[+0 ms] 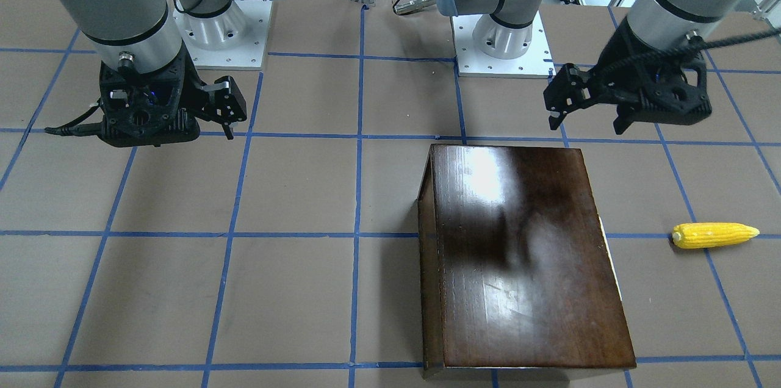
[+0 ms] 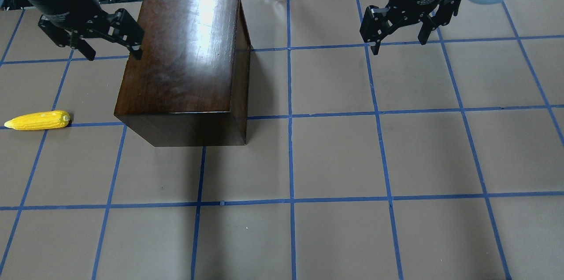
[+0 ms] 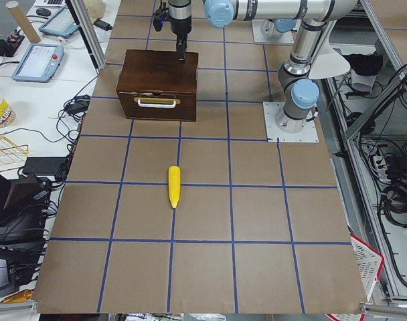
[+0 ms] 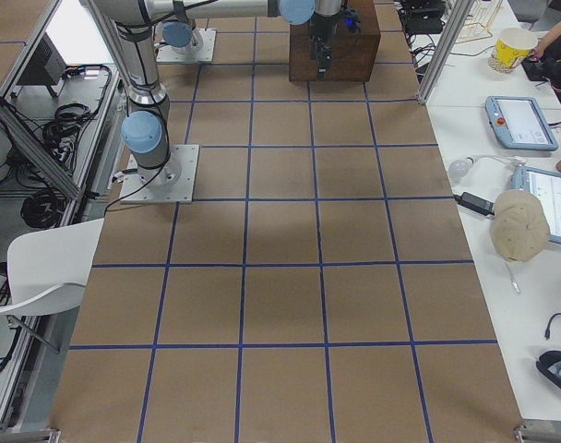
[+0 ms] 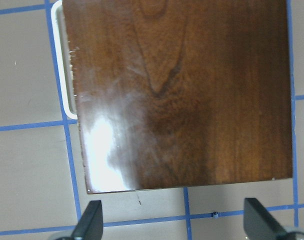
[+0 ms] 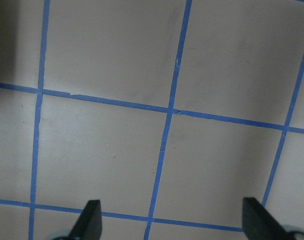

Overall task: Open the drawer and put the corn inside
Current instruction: 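Move the left gripper down beside the cabinet toward the drawer handle, then hook the left gripper onto the white drawer handle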

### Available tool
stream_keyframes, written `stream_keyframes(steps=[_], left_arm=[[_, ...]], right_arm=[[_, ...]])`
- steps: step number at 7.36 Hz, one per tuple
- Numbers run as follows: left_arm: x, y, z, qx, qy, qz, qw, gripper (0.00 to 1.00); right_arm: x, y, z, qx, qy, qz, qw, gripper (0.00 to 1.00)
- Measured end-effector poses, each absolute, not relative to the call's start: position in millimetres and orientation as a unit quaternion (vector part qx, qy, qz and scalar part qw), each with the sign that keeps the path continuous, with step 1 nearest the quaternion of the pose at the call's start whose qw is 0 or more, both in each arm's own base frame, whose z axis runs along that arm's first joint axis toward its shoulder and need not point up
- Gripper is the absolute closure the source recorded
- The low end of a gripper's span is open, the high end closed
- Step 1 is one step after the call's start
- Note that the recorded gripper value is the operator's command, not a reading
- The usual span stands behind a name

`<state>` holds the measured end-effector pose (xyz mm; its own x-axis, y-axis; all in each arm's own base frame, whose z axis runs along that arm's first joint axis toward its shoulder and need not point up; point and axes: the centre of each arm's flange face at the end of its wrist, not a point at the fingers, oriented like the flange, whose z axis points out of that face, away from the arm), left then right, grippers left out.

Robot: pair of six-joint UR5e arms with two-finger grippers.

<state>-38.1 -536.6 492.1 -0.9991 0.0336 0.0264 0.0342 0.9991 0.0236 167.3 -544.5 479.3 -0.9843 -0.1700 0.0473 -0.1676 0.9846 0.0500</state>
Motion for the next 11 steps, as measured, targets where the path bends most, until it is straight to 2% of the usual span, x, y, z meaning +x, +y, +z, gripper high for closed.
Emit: stream_keyframes(steps=[5, 8, 11], left_arm=[[97, -596, 418, -0.046, -0.996, -0.055, 0.053, 0.00], [121, -639, 366, -0.045, -0.995, -0.028, 0.089, 0.00], [123, -653, 330, -0.032, -0.991, -0.027, 0.128, 0.00]], right_arm=[[167, -545, 479, 0.085, -0.996, -0.022, 0.026, 0.00], [167, -545, 479, 0.085, -0.996, -0.023, 0.026, 0.00], [167, -545, 479, 0.085, -0.996, -0.023, 0.026, 0.00]])
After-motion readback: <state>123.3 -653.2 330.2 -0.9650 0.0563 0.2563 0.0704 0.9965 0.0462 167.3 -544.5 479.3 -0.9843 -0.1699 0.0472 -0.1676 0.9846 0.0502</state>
